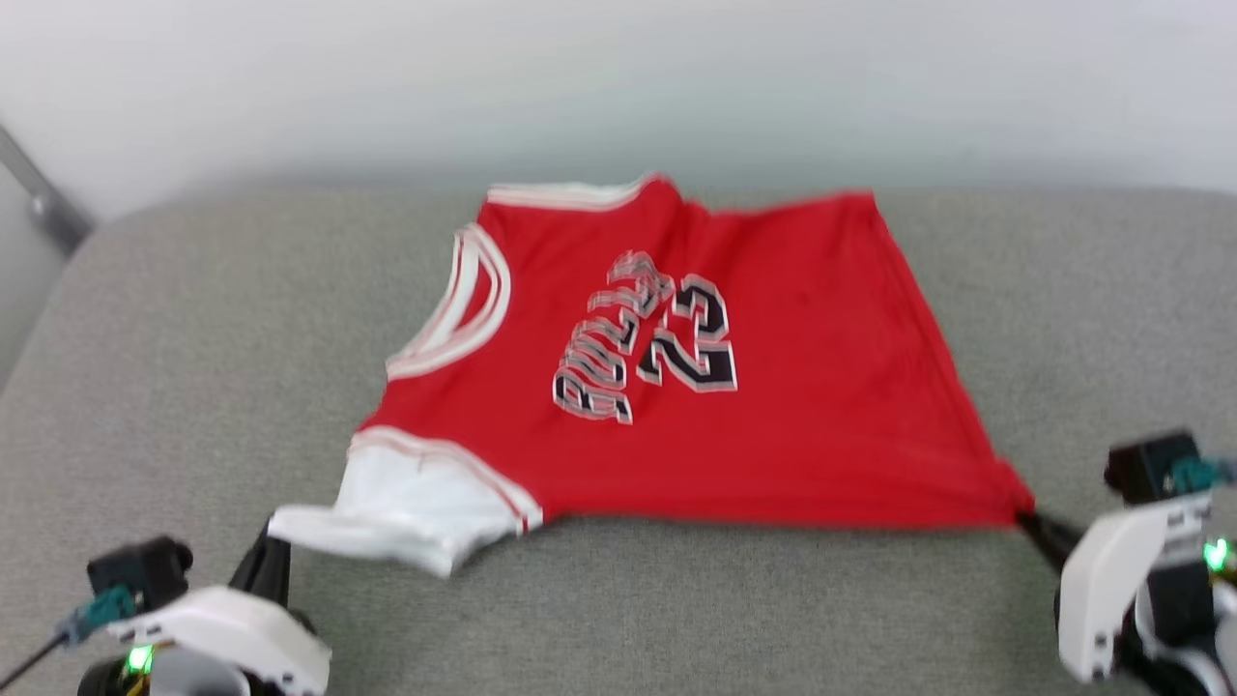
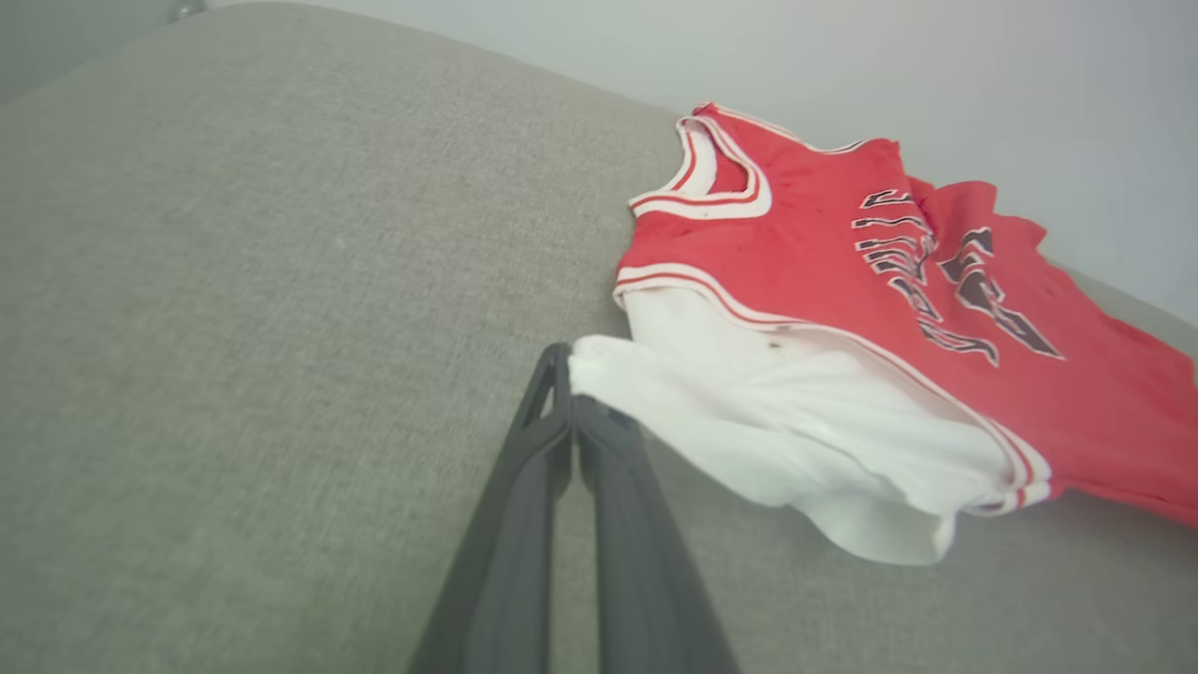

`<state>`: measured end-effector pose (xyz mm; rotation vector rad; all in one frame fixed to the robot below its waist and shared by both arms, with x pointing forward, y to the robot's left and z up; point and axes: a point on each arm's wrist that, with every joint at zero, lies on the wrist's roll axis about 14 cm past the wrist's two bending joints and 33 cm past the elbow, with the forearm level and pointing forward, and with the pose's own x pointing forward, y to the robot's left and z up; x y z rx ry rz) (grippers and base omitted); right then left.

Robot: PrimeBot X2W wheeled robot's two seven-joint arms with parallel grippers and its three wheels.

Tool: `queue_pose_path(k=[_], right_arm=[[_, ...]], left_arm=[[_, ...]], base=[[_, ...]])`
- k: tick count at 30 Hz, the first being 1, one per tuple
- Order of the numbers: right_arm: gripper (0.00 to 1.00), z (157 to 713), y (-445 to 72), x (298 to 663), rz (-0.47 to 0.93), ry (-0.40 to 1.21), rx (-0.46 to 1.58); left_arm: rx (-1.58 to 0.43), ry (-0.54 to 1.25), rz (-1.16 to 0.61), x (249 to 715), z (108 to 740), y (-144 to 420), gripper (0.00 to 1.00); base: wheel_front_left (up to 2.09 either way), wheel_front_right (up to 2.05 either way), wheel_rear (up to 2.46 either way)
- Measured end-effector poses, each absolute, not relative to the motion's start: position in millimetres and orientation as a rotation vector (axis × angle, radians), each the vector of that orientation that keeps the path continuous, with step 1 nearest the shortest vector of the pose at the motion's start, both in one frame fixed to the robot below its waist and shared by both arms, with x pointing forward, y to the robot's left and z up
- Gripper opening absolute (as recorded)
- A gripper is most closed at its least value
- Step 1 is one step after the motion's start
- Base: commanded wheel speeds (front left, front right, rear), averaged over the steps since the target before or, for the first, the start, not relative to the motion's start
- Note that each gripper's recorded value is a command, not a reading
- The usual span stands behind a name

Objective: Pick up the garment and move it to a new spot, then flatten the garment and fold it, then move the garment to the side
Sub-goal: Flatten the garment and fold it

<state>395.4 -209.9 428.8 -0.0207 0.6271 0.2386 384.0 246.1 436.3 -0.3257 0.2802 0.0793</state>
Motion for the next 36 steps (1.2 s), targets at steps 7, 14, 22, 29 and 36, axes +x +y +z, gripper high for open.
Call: queue_pose_path(k=[7,14,22,29,36], right_arm=[[0.0,430,-206,325,0.214,0.654,0.033],[0.0,433,-203,287,0.175,0.683,0.079],[0.0,442,-197,299,0.174,0.678,0.079],[0.0,437,-188,336,0.204,0.723,0.068],[0.0,430,-182,394,0.228,0.736,0.042]], left_arm=[[-0.349,0.319,0.104,317,452,236,0.0],[-0.378,0.365,0.109,282,464,224,0.0],[-0.372,0.353,0.042,297,482,213,0.0],[-0.359,0.415,-0.025,336,476,205,0.0],[-0.357,0.399,-0.049,400,477,208,0.0]], base=[[0.0,0.0,0.0],[0.0,0.0,0.0],[0.0,0.0,0.0],[0.0,0.0,0.0],[0.0,0.0,0.0]])
